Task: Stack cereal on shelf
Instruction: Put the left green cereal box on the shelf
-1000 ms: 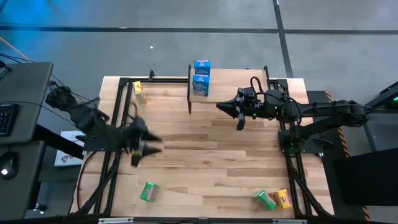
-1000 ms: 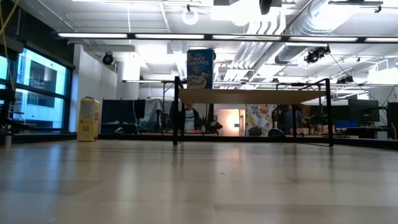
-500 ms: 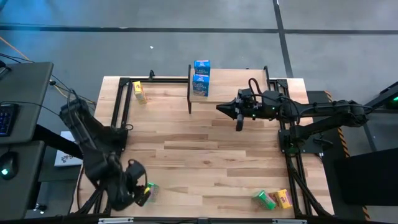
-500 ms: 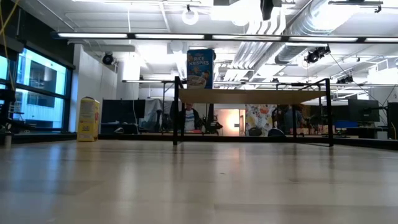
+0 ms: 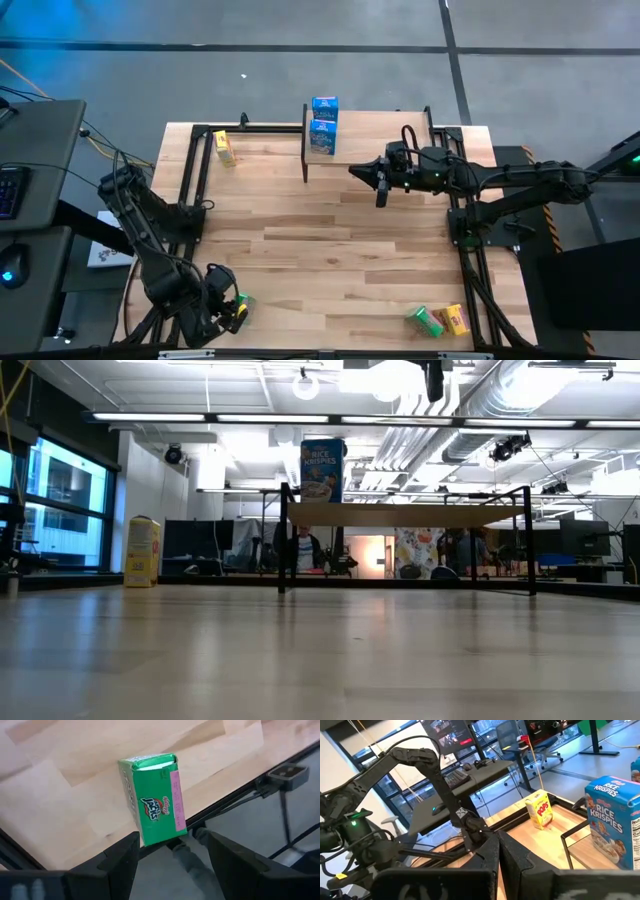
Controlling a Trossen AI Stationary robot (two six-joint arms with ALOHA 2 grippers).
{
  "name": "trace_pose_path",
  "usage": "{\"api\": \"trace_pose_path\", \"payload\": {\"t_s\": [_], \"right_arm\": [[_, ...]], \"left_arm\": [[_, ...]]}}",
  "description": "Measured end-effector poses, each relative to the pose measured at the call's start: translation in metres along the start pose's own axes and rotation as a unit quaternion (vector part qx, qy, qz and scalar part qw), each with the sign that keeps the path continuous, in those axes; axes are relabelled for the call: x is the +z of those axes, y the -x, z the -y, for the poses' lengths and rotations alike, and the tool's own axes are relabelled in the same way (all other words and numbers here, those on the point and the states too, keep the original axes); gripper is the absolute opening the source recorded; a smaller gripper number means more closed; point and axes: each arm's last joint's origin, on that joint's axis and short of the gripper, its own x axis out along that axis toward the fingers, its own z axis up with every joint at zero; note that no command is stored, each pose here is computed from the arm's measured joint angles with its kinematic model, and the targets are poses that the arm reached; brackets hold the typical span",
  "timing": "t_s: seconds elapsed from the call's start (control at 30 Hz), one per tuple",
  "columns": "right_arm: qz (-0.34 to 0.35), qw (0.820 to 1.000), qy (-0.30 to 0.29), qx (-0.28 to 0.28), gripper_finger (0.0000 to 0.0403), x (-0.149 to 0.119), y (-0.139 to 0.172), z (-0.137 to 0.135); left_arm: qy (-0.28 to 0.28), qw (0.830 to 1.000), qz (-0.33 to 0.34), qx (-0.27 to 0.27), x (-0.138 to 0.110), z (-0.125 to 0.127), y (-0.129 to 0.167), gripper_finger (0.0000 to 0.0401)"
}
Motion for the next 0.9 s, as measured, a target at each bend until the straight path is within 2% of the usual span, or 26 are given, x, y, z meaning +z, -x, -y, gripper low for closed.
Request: {"api": "trace_pose_path", "payload": {"t_s": [0.3,0.6,0.9], "right_arm": [[-0.001,1.000,0.000,-0.001,0.0000,-0.0001,0.0000,0.0001],[-0.002,1.000,0.001,-0.002,0.0000,-0.0004,0.0000,0.0003],[-0.004,1.000,0.005,-0.004,0.0000,-0.0009,0.0000,0.0005]], "left_arm": [[-0.023,1.000,-0.001,0.010,0.0005,-0.0016,0.0000,0.0227],[-0.034,0.999,-0.006,0.016,0.0005,-0.0025,0.0000,0.0289],[-0.025,0.999,-0.001,0.020,0.0044,-0.0021,-0.0022,0.0296]]}}
